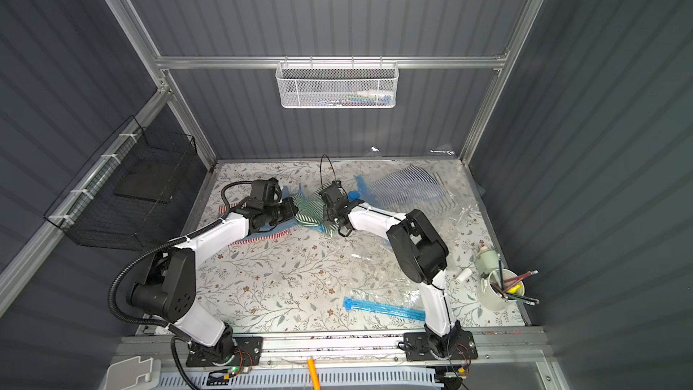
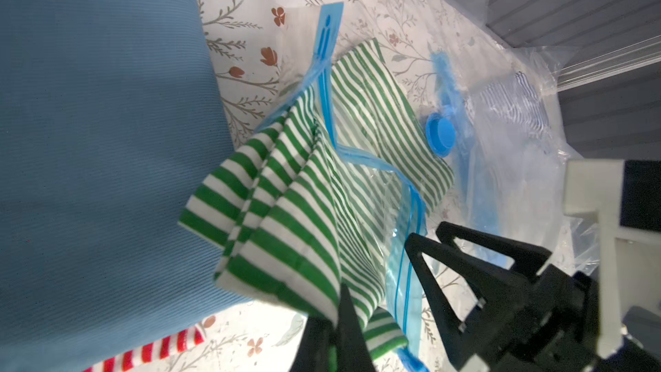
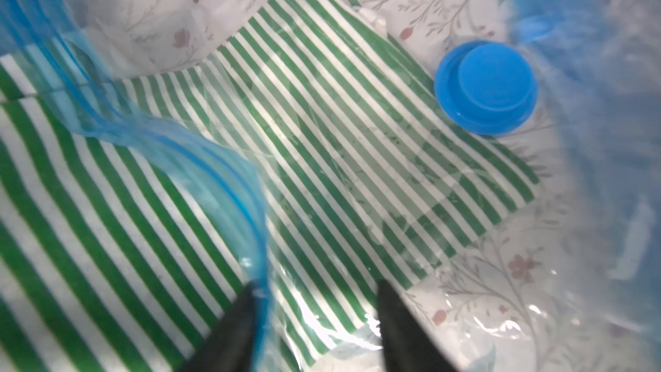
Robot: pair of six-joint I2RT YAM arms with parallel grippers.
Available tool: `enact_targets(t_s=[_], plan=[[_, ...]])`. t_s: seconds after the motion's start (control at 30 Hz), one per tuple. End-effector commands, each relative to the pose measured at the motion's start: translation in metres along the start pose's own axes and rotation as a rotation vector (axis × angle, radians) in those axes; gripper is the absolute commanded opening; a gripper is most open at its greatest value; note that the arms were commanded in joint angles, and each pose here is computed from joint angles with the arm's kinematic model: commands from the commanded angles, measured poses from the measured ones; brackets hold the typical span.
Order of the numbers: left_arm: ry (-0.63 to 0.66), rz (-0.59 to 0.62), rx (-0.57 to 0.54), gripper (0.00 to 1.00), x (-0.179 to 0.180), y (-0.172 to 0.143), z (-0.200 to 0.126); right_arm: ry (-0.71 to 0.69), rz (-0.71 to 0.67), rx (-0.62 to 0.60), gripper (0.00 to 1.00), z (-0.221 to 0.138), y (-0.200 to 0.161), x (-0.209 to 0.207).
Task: Take the tank top out of the vacuum bag
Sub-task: Take out the tank top from the vacuum bag.
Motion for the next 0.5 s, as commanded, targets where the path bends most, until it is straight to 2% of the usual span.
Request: enact_targets(t_s=[0.0,0.07,0.2,0.33,0.4,0.47], plan=[[0.022,0.044,0.005,0.0,0.0,0.006,-0.001,0.075,-0.009,-0.025,0.63,-0.024,0.013,-0.004],[0.017,0.051,0.0,0.0,-0.001,0.008,-0.002,0.079,0.007,-0.023,0.66,-0.028,0.018,-0.012],[0.033,0.068,-0.001,0.0,-0.002,0.011,-0.006,0.219,0.044,-0.035,0.85,-0.038,0.029,-0.03],[0.046,0.065,0.007,0.0,0.001,0.012,-0.005,0.313,-0.014,-0.091,0.97,-0.064,0.045,-0.034],[0.041,0.064,0.012,0.0,0.001,0.013,-0.004,0.284,-0.04,-0.092,0.98,-0.071,0.05,-0.035],[0.037,0.064,0.013,0.0,0.0,0.013,-0.003,0.195,-0.019,-0.072,0.99,-0.065,0.052,-0.048]])
Point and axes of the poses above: each gripper's point midway between its finger pads, its own z axis out along the fingers, its own x axis along the line the jaws close on, y = z × x, the point moved 10 cm from there along -z, back along the fingers, and after that the axes turned 2 degrees about -z, right-handed, at the moved point
